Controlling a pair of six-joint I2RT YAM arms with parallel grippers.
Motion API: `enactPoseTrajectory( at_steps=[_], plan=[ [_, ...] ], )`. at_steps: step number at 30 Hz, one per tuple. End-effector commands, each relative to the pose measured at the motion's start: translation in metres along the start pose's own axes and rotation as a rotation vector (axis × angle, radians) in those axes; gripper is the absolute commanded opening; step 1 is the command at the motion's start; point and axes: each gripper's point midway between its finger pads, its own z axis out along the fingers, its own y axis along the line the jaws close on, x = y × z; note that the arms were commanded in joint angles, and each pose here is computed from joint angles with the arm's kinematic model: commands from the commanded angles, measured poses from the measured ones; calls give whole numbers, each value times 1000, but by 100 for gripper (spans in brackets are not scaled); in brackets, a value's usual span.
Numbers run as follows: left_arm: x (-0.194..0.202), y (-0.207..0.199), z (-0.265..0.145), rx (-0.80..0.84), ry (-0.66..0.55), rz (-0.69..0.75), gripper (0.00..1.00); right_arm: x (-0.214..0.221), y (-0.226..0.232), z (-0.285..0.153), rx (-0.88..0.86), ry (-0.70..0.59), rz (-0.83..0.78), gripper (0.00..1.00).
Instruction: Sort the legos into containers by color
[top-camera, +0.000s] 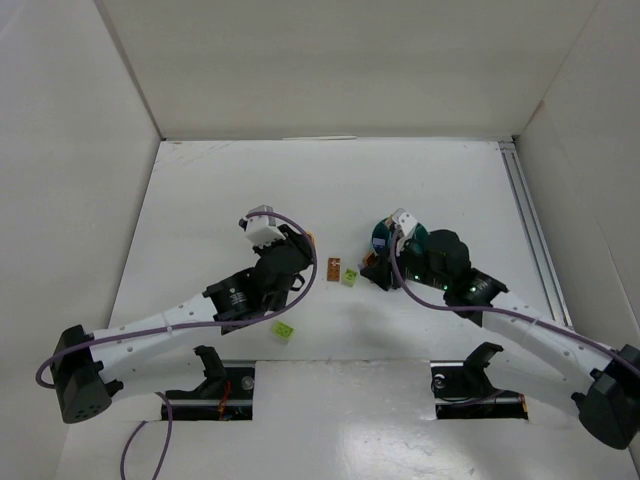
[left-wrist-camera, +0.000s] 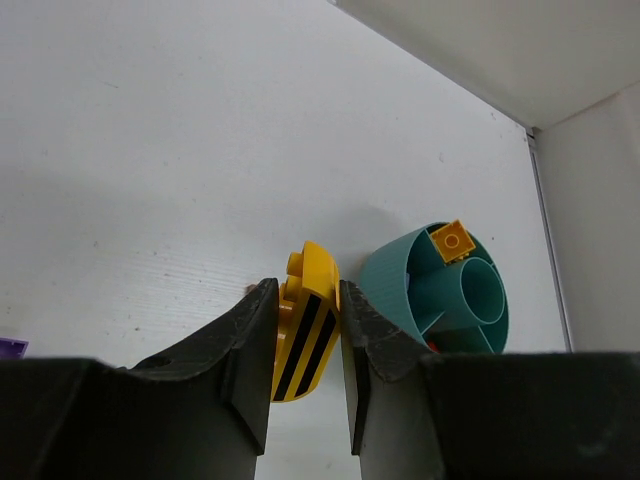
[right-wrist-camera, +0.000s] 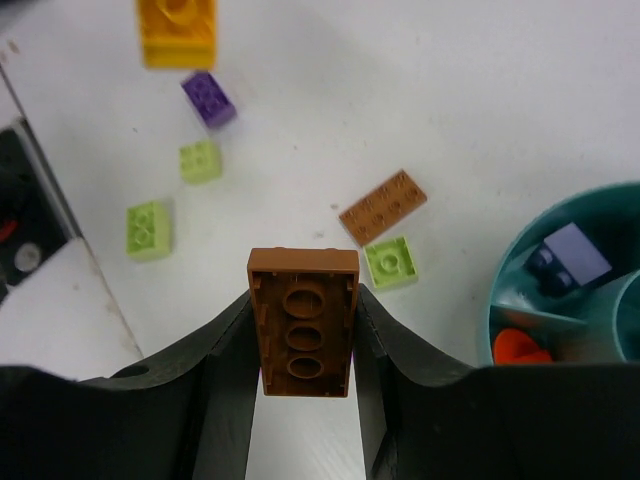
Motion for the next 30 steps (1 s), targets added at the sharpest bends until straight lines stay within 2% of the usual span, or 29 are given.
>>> enactPoseTrajectory(
  at_steps=[1, 5, 7, 9, 12, 18, 22, 23, 26, 30],
  plan=[
    [-12, 1, -5, 6, -31, -12, 0, 26, -3, 10, 1, 88, -52, 2],
    [-7, -8, -9, 64, 12, 29, 0, 65, -3, 27, -7, 224, -83, 5],
    [-3, -24, -12, 148, 50, 50, 0, 87, -6, 38, 12, 302, -79, 5],
    [0, -33, -15, 212, 65, 130, 0, 106, -5, 46, 25, 366, -90, 5],
    [6, -42, -18, 313, 78, 203, 0, 122, -14, 49, 75, 415, -97, 6],
    [3, -62, -36, 497, 61, 223, 0, 147, -25, 51, 120, 493, -109, 16],
    [-1, -63, -38, 504, 52, 214, 0, 144, -22, 55, 111, 490, -115, 30],
    [-3, -64, -39, 504, 52, 214, 0, 140, -18, 55, 104, 475, -113, 40],
    [-1, -62, -38, 498, 60, 222, 0, 128, -13, 52, 91, 442, -115, 54],
    [0, -59, -37, 485, 61, 227, 0, 97, -4, 37, 82, 370, -125, 66]
  ],
)
